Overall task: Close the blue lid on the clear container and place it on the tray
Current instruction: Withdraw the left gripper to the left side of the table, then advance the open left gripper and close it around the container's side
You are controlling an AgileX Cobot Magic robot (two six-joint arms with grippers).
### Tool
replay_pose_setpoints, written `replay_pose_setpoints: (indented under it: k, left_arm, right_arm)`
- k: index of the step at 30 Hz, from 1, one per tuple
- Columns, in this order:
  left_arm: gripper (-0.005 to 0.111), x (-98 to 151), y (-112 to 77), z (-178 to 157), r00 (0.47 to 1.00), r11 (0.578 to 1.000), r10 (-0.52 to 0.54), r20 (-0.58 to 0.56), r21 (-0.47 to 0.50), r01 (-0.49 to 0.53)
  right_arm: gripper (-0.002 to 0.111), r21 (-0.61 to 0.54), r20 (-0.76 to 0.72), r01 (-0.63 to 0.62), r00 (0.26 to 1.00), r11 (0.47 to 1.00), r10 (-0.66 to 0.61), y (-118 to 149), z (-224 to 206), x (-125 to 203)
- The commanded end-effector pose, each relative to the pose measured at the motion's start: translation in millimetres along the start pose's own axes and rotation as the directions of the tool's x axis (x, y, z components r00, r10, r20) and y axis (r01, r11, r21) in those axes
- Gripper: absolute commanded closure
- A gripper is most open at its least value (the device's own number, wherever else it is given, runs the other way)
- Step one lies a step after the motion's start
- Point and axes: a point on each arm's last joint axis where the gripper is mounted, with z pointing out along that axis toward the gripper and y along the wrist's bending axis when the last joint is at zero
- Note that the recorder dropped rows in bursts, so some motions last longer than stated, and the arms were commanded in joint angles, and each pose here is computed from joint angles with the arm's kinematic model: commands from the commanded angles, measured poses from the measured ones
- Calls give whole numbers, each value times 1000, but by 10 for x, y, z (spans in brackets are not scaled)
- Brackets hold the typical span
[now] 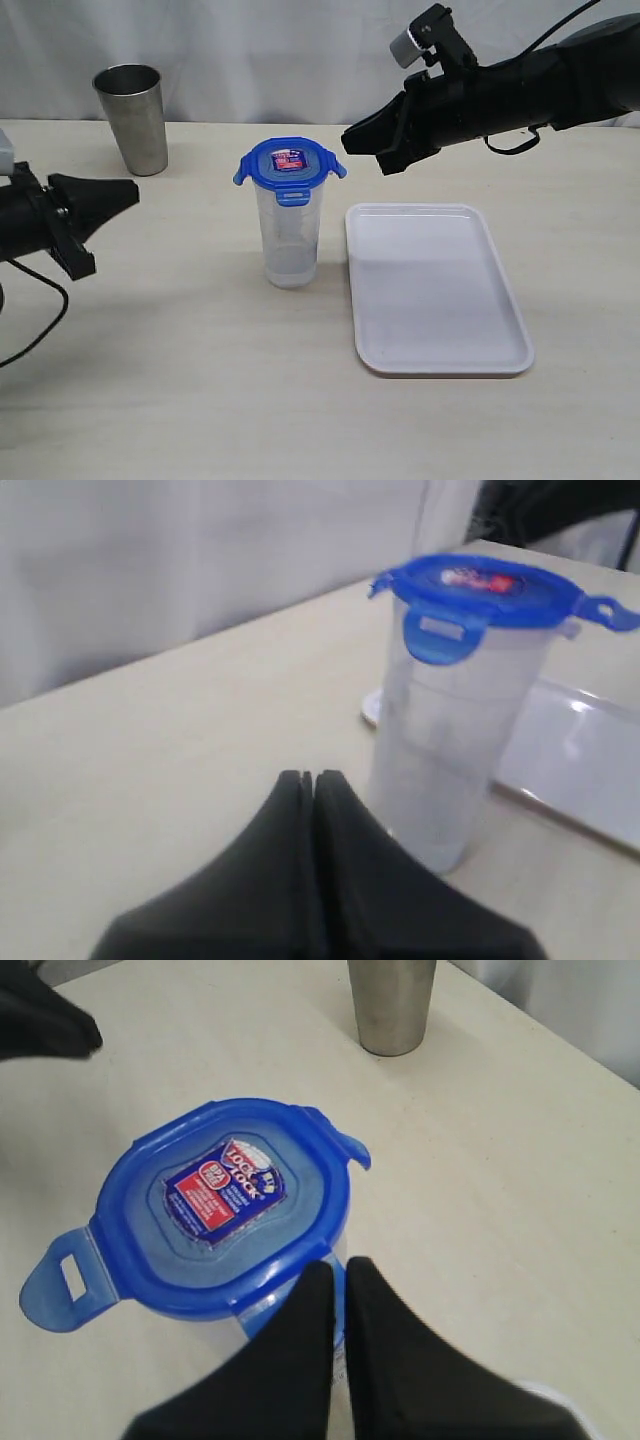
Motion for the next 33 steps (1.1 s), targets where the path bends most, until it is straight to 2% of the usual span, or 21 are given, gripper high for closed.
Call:
replay_pose_setpoints:
  k: [1, 3, 5, 8, 33]
  left_arm:
    - [99, 245, 37, 268, 1000, 995, 1, -18, 97, 1]
    - [87, 351, 27, 392, 999, 988, 20, -36, 152, -14]
    - [77, 447, 7, 521, 990, 970, 138, -26, 206, -129]
    - [71, 479, 21, 641, 992, 979, 125, -13, 162, -121]
    - [70, 468, 35, 647, 991, 979, 134, -8, 156, -132]
  right_arm:
    - [104, -3, -1, 5, 1000, 1000, -5, 22, -24, -12]
    - [104, -3, -1, 5, 1000, 1000, -5, 22, -24, -12]
    - [104, -3, -1, 5, 1000, 1000, -5, 22, -24, -12]
    - [104, -3, -1, 5, 1000, 1000, -5, 22, -24, -12]
    - [104, 1, -1, 5, 1000, 1000, -5, 18, -24, -11]
